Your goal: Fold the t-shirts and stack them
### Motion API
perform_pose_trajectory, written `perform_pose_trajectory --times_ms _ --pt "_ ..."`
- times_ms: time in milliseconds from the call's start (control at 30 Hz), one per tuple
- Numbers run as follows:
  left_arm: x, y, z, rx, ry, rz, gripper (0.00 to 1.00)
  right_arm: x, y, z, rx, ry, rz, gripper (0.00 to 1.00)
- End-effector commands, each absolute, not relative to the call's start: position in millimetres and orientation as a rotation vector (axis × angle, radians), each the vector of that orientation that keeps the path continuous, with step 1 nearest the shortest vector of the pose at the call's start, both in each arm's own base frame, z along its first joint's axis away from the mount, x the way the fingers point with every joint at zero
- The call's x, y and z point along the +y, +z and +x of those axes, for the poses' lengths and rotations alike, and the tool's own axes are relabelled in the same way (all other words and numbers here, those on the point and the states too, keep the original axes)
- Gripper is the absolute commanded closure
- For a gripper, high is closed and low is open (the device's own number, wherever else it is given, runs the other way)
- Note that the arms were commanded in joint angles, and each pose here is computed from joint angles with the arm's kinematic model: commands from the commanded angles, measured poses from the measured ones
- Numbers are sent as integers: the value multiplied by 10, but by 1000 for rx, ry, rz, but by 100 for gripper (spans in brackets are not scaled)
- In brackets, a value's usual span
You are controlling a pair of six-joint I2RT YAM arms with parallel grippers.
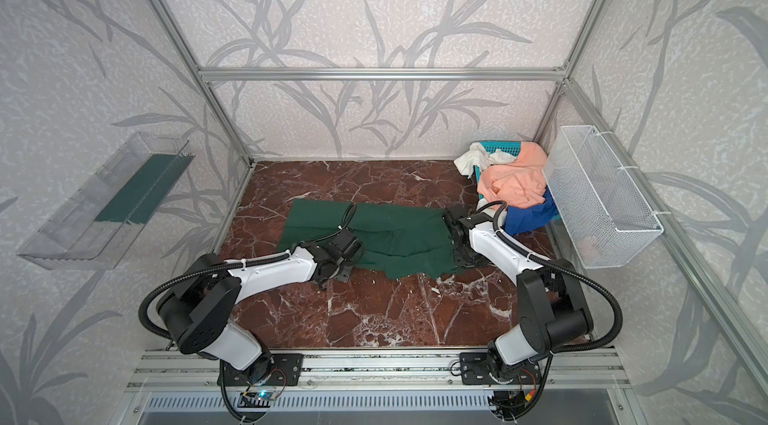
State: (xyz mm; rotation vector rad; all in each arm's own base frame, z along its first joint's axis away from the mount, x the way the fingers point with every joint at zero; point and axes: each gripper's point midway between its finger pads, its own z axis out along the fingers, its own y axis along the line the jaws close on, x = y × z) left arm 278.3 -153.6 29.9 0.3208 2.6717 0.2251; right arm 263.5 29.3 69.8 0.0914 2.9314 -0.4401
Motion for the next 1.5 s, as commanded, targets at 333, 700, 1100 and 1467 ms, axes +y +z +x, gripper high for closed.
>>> perform_pose_trajectory --times_ms 333,700,1100,1467 --pt "-1464 695 2712 2632 228 283 52 672 744 2459 2980 -76 224 58" --pt "-1955 730 2530 2583 -188 396 38 1666 477 2182 2940 446 202 51" --pt "-2148 614 2514 2594 -267 460 36 1766 130 2289 2957 322 209 54" --pt "-2088 582 2567 2610 -181 452 40 1635 333 2398 2936 143 135 100"
